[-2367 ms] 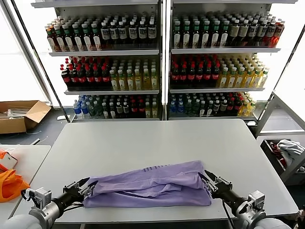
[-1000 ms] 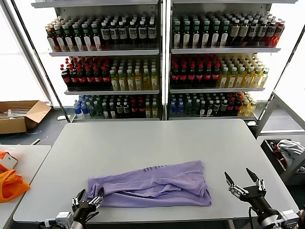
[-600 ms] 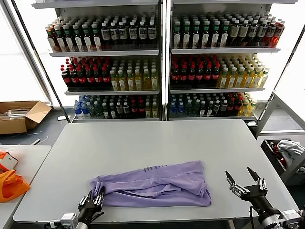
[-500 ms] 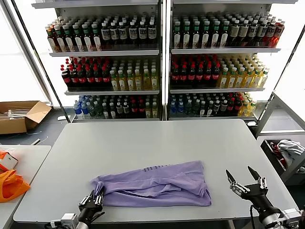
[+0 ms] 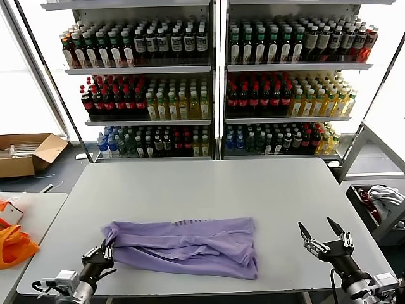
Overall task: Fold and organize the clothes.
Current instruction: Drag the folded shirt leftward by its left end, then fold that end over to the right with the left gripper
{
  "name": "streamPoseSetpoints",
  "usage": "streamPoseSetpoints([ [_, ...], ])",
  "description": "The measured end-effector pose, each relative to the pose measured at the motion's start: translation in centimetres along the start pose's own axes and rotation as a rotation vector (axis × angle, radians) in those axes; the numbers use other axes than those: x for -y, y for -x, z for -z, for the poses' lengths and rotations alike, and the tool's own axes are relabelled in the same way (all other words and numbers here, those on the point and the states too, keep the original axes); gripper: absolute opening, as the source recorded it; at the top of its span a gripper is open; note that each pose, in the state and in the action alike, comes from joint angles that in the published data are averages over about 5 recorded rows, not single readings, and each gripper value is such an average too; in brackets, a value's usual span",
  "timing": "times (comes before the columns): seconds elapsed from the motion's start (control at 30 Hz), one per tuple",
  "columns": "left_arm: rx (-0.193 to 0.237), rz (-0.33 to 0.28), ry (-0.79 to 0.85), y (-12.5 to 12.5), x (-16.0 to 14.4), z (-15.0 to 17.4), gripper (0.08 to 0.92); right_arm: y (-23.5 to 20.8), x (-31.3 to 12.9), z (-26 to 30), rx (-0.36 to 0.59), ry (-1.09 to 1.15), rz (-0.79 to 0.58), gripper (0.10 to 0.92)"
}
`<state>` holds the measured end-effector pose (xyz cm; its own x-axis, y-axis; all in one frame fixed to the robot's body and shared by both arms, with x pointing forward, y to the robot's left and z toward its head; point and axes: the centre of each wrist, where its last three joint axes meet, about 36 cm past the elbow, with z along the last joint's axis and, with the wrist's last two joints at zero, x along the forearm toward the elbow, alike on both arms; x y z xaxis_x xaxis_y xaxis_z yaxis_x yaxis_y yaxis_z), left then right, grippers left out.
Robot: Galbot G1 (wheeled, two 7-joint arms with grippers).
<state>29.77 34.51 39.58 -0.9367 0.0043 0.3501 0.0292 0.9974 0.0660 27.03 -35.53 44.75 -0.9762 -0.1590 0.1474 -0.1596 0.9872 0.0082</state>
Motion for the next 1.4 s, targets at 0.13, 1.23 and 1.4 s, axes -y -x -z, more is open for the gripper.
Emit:
streamPoseSetpoints([
  [0.13, 0.028, 0.032, 0.088, 0.5, -4.6, 1.8, 0.135, 0.2, -0.3, -0.1, 0.000, 0.006, 0.008, 0.823],
  [1.23, -0.098, -0.372, 0.080, 2.9, 7.4, 6.3, 0.135, -1.1, -0.3, -0.1, -0.008, 0.005, -0.008, 0.823],
  [1.4, -0.131, -0.388, 0.063, 3.9, 9.3, 5.3, 0.137, -1.3, -0.5, -0.4, -0.016, 0.010, -0.005, 0.823],
])
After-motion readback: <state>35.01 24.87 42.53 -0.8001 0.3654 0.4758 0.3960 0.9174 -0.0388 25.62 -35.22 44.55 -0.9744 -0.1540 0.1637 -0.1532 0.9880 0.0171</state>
